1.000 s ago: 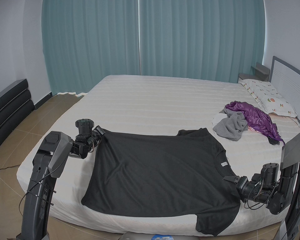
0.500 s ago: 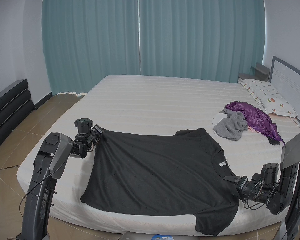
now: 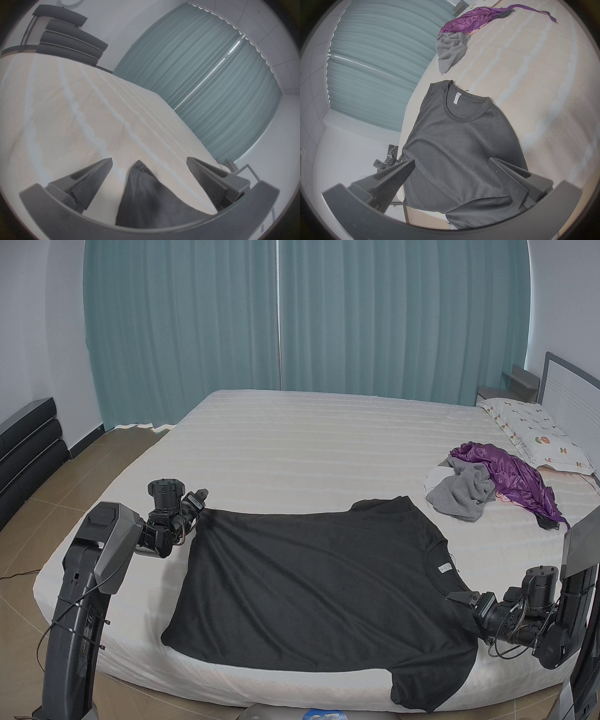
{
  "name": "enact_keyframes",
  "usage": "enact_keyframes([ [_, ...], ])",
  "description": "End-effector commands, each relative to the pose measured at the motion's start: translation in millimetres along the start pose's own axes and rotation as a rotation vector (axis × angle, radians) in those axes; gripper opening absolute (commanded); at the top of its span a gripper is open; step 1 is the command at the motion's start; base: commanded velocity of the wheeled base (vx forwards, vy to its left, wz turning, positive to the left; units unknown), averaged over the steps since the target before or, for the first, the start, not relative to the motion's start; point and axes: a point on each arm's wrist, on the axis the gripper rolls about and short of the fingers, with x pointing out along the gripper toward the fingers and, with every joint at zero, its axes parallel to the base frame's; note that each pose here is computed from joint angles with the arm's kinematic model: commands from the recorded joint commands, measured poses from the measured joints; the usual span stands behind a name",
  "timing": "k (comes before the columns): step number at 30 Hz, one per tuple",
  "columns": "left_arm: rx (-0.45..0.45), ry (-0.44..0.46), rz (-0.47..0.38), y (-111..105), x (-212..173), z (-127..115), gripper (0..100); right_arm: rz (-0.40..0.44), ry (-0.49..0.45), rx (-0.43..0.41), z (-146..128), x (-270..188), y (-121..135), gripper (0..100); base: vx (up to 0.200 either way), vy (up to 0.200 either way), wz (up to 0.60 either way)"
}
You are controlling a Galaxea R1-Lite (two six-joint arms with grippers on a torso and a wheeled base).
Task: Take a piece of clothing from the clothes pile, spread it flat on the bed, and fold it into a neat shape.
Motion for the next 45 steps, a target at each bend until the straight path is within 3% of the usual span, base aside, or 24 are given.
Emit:
enact_keyframes([
  [1,-0.083,0.022,0.031,-14.4,-47.1,36.6,100,0.005,-0.005,0.0,0.7,0.4,-0.4,100,0.0,0.0,0.0],
  [8,-0.104,0.118,0.007,-20.7,-121.4,46.4,100,0.004,0.006,-0.002,-1.8,-2.1,0.0,100,0.0,0.0,0.0],
  [18,-0.099,0.26,0.045,12.6,-201.8,-0.3,100,-0.001,0.013,0.002,-2.6,-1.4,-1.4,100,-0.06,0.0,0.0],
  [24,-0.083,0.317,0.059,22.4,-230.1,-24.6,100,-0.004,0.015,0.003,-2.9,-1.0,-1.9,100,-0.2,0.0,0.0],
  [29,-0.067,0.354,0.065,29.7,-246.6,-40.0,100,0.007,0.029,0.004,-3.0,-1.6,-1.8,100,0.0,0.0,0.0],
  [34,0.013,0.416,0.101,41.6,-263.4,-53.6,100,0.005,0.035,0.005,-4.0,-2.3,-2.1,100,0.0,0.0,0.0],
  [37,0.061,0.437,0.111,45.5,-271.6,-55.8,100,0.004,0.036,0.005,-4.1,-2.1,-2.3,100,0.0,0.0,0.0],
  [45,0.068,0.447,0.144,50.5,-277.5,-58.6,100,0.003,0.034,0.005,-4.2,-2.5,-2.3,100,0.0,0.0,0.0],
])
